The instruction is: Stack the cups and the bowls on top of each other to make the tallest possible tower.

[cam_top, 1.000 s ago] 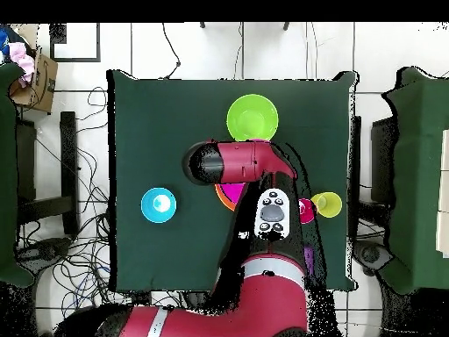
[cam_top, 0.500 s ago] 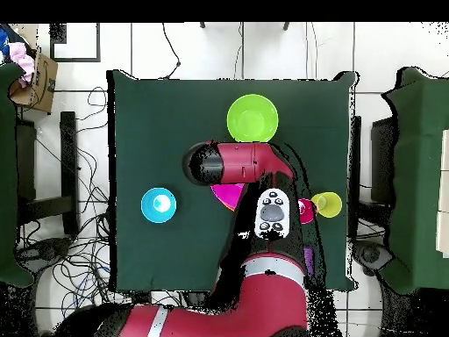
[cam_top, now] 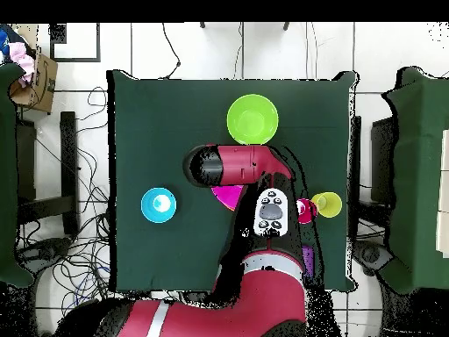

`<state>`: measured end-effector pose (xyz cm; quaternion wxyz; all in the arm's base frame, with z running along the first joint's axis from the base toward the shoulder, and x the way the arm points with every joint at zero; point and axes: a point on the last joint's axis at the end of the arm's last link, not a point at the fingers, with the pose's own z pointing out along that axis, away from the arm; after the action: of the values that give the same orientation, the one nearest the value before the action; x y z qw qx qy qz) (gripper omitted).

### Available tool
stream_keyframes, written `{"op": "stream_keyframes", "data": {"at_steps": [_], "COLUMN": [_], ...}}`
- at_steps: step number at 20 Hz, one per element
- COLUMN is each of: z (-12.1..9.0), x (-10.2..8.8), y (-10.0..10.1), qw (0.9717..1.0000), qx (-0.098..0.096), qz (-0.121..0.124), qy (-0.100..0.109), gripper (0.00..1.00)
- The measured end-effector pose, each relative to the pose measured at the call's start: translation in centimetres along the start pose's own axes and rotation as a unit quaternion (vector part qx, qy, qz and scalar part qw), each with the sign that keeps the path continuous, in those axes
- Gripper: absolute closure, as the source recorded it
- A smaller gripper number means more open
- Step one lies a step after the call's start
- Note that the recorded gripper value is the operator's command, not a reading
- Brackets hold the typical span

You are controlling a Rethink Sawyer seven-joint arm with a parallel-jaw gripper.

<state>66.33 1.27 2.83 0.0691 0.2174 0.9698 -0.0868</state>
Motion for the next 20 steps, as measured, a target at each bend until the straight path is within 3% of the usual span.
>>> {"op": "stream_keyframes", "data": {"at_steps": [8, 14, 20], "z": [-0.5, -3.9, -8.5], "x": [1.5, 2.2, 1.6], "y": [-0.3, -0.8, -1.1], "qw": [0.9999, 0.9999, 0.9995], "qx": [0.000, -0.010, -0.027], "qz": [-0.001, 0.004, 0.015], "qy": [0.012, 0.011, -0.009], "gripper": [0.00, 0.00, 0.00]}}
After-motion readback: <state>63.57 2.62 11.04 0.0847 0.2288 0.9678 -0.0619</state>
